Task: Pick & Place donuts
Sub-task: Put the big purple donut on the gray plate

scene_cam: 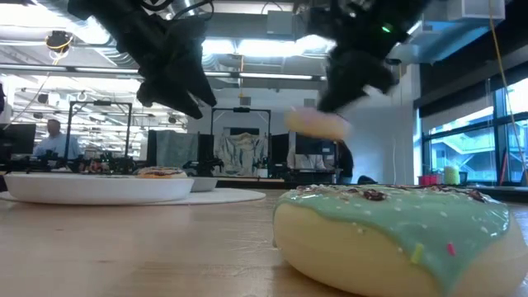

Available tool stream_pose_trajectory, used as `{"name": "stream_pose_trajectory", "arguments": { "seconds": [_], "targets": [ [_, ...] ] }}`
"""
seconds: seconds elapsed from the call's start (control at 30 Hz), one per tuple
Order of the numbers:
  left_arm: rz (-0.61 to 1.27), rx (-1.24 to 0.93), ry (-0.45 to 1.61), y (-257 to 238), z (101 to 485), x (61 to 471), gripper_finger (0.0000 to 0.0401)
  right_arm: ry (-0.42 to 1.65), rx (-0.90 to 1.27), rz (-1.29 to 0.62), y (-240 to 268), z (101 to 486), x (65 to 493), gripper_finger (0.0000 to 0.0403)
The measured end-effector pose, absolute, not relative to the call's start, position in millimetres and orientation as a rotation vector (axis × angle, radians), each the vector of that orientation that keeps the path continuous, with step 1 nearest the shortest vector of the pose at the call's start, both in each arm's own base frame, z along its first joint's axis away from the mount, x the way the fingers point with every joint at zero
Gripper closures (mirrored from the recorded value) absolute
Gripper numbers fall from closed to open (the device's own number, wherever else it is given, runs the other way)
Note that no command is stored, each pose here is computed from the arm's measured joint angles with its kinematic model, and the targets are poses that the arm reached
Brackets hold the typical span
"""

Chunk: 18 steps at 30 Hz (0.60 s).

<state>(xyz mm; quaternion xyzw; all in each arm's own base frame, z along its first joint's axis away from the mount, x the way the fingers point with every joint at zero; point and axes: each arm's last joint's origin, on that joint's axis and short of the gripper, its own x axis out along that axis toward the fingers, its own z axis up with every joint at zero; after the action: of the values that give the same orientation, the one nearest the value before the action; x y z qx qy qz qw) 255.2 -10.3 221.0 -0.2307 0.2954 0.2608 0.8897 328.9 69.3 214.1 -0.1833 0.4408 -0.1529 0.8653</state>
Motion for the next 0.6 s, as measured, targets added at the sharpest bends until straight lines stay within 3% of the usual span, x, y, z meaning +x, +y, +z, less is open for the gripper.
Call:
{"name": "stream_pose_trajectory", "arguments": {
  "seconds": [0.23,0.6],
  "targets": [
    [0.539,-0.594,0.496,-11,228,262,0.0169,0.726,-0.447,-0.462,58,242,349,0.0372],
    [0.445,-0.586,0.314,-12,246,273,0.0169,0.657,-0.341,-0.534,34,243,361,0.037]
  ]
}}
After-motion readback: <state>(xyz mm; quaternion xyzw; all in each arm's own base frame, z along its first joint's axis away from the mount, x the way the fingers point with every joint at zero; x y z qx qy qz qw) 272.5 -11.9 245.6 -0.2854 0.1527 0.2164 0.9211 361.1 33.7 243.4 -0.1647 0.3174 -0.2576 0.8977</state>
